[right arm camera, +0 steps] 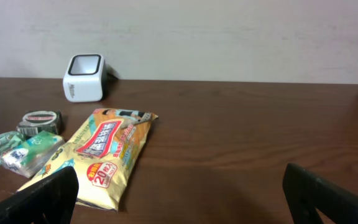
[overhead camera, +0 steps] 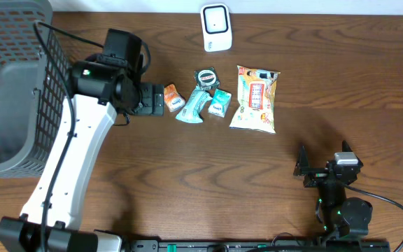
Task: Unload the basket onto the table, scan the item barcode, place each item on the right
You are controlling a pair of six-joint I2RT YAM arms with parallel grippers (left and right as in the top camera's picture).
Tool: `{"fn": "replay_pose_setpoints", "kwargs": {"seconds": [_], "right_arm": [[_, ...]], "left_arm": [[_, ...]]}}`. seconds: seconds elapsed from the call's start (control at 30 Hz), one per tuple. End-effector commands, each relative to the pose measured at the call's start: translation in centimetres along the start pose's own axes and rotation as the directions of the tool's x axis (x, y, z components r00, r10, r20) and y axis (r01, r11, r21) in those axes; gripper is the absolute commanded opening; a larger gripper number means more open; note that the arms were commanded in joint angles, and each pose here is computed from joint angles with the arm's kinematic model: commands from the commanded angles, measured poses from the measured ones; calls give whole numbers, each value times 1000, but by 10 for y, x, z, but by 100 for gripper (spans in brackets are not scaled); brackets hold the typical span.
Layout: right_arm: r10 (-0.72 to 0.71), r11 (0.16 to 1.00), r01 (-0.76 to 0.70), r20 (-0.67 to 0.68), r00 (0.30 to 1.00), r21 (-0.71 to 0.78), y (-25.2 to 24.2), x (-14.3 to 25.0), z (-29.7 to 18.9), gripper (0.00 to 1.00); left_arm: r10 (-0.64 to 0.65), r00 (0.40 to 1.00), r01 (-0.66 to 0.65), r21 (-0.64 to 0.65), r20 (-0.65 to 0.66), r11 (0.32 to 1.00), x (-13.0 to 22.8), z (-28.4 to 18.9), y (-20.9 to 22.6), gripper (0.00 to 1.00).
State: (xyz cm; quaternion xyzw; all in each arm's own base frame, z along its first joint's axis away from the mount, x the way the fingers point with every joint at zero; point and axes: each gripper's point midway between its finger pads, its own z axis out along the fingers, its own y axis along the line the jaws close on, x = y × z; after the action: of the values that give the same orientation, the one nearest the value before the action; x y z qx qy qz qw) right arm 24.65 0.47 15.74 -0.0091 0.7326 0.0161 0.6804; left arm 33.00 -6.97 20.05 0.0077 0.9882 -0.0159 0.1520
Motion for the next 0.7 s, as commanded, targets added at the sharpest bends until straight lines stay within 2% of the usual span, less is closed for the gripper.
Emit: {"fn": "replay_pose_setpoints", "kwargs": {"seconds": [0.0, 0.17, 0.2, 0.23, 0.27, 0.33, 0.47, 0.57, 0.6, 0.67], "right_arm": [[6, 1000, -6, -3, 1000, -15, 3, 1, 0, 99], [24, 999, -23, 34, 999, -29, 5, -8, 0, 99], [117, 987, -110, 60, 991, -114, 19, -18, -2, 99], [226, 952, -209, 53, 973, -225, 36, -25, -5, 99], [354, 870, -333, -9, 935, -363, 60, -30, -12, 99], [464, 703, -494, -196, 864, -512, 93, -26, -29, 99], [580, 604, -614, -248, 776, -507, 95, -38, -31, 99], [624, 580, -578, -144, 768, -574, 91, -72, -38, 99], [648, 581, -514, -23, 761, -631, 86, -102, -47, 99], [685, 600, -437, 149, 713, -670, 73, -140, -63, 99]], "left_arm": [[-4, 998, 3, -18, -61, 1000, 12, 17, 3, 98], [-3, 996, 1, -25, -87, 1000, 19, 22, 4, 98], [-3, 996, 1, -24, -89, 1000, 19, 22, 4, 98], [-3, 996, 1, -24, -89, 1000, 19, 22, 4, 98], [-3, 996, 1, -24, -89, 1000, 19, 22, 4, 97], [-3, 996, 1, -24, -88, 1000, 19, 22, 4, 98], [-3, 996, 1, -24, -89, 1000, 19, 22, 4, 98], [-3, 996, 1, -24, -88, 1000, 19, 22, 4, 98], [-3, 996, 1, -24, -88, 1000, 19, 22, 4, 98], [-3, 996, 1, -24, -88, 1000, 19, 22, 4, 98]]}}
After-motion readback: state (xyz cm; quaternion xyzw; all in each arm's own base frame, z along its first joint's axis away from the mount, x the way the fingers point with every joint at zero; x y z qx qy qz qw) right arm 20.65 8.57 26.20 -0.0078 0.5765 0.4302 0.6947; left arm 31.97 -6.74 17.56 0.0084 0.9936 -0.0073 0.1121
